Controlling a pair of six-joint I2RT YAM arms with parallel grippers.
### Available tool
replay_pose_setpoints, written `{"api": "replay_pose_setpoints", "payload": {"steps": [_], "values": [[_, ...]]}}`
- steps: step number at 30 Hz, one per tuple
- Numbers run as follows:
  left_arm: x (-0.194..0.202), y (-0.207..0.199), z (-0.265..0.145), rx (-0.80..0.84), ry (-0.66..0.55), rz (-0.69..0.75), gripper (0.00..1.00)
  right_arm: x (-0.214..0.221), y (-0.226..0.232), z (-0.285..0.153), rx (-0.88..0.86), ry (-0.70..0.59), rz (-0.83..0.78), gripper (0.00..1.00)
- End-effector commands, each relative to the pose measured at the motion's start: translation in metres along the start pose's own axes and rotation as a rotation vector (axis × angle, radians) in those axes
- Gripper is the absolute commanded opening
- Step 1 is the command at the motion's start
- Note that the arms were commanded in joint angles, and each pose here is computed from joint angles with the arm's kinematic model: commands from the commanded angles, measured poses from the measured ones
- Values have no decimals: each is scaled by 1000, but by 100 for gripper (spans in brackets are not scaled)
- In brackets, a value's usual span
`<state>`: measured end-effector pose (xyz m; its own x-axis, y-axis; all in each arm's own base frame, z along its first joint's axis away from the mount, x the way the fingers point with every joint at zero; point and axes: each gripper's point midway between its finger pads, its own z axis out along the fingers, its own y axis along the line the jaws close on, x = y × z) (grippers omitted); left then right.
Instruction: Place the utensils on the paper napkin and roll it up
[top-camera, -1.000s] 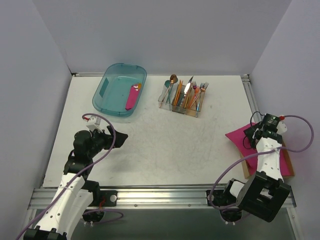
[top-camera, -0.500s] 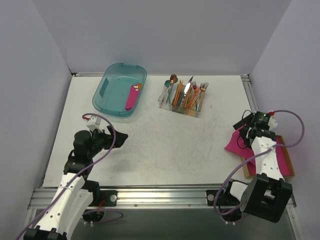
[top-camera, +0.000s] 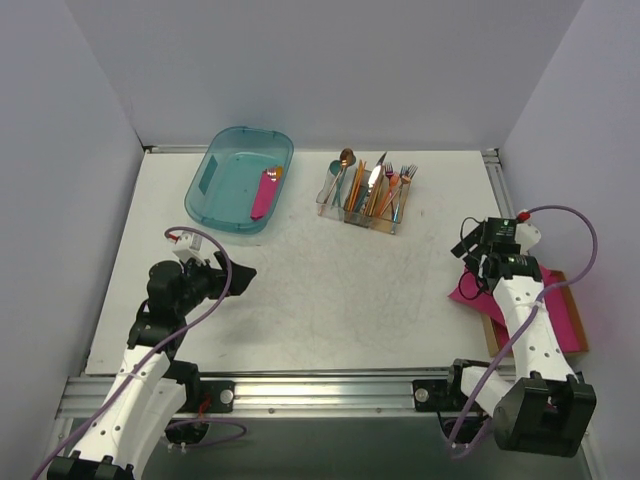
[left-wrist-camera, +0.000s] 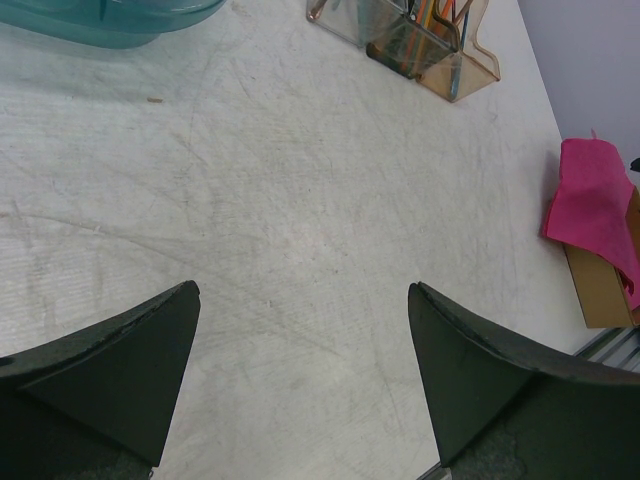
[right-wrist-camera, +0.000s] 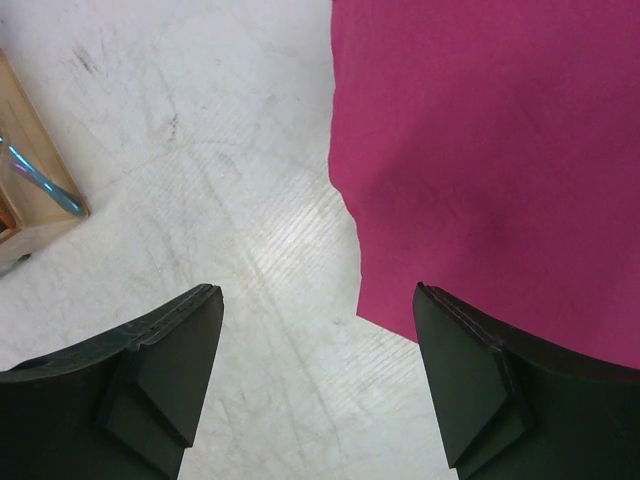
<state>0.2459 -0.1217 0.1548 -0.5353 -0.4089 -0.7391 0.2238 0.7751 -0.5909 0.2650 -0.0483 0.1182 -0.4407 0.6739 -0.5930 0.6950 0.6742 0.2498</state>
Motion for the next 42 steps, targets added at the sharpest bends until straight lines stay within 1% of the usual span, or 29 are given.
{"api": "replay_pose_setpoints", "payload": {"steps": [1,5,9,10,12,14,15,16,18,23,28,35,36,42], "values": [[-12,-9,-1,37,-41,10,94,-11,1,-14,57,-54,-15,78],[-11,-9,-2,33,-40,7,94,0,15,-19,65,-51,-74,78],[-12,-8,-1,26,-38,5,94,17,9,-22,150,-45,-65,79],[-11,-9,0,35,-32,4,94,21,8,-21,171,-47,0,79],[-11,-9,1,35,-28,1,94,33,3,-23,190,-26,39,78],[-11,-11,1,40,-26,1,94,39,3,-27,196,-34,145,79],[-11,-12,1,43,-24,-1,94,43,-9,-34,250,-57,152,80],[-10,-12,1,46,-22,-1,94,44,-10,-38,251,-72,237,82],[-10,-13,1,50,-26,0,94,52,-9,-44,231,-66,264,82],[-10,-15,0,58,-29,-2,94,61,-18,-39,237,-98,426,82],[-8,-16,0,62,-23,-4,94,68,-17,-24,244,-115,481,82],[-6,-19,3,74,-15,-3,94,68,-21,-7,283,-173,529,82],[-4,-20,4,75,-9,0,94,65,-23,-5,283,-200,529,82],[-3,-20,6,69,-4,3,94,70,-31,7,293,-239,571,81]]}}
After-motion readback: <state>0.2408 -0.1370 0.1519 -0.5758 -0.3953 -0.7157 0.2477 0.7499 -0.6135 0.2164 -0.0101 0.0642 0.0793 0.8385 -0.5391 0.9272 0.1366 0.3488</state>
